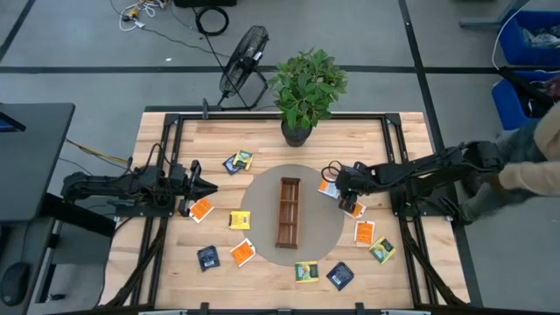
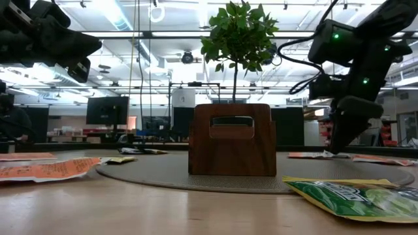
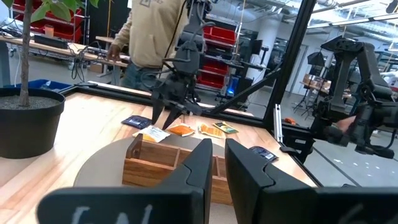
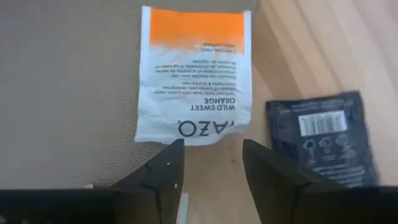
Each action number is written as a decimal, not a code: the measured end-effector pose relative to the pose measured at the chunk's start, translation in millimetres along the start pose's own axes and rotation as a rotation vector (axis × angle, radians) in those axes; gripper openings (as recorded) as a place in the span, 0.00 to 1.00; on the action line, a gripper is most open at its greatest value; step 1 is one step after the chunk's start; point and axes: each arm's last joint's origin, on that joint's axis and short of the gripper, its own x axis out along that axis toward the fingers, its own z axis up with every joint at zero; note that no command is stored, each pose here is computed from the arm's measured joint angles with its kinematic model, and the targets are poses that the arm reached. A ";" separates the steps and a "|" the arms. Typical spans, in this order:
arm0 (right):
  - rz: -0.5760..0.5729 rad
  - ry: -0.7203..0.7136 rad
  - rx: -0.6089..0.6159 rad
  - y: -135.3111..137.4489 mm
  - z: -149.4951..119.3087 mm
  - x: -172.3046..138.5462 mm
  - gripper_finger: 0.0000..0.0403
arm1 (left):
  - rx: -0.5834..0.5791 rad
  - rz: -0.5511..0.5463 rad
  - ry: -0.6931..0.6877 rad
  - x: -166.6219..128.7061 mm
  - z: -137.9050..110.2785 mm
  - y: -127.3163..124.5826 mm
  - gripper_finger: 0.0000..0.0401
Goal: Pick & Place Tea
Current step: Put the orange tea bag into the top compartment of the top section wooden organizer
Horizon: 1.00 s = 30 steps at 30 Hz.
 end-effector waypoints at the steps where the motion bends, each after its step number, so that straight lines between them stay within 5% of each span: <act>1: 0.004 0.004 0.038 -1.5 0.4 0.4 0.43 | 0.000 0.000 0.000 0.0 0.0 0.0 0.11; 19: 0.118 0.029 0.461 -21.0 8.5 -2.4 0.43 | 0.016 0.001 0.003 0.0 -0.3 0.1 0.11; 30: 0.142 0.003 0.538 -27.2 9.5 2.1 0.43 | -0.001 0.001 0.002 0.0 -0.3 0.1 0.11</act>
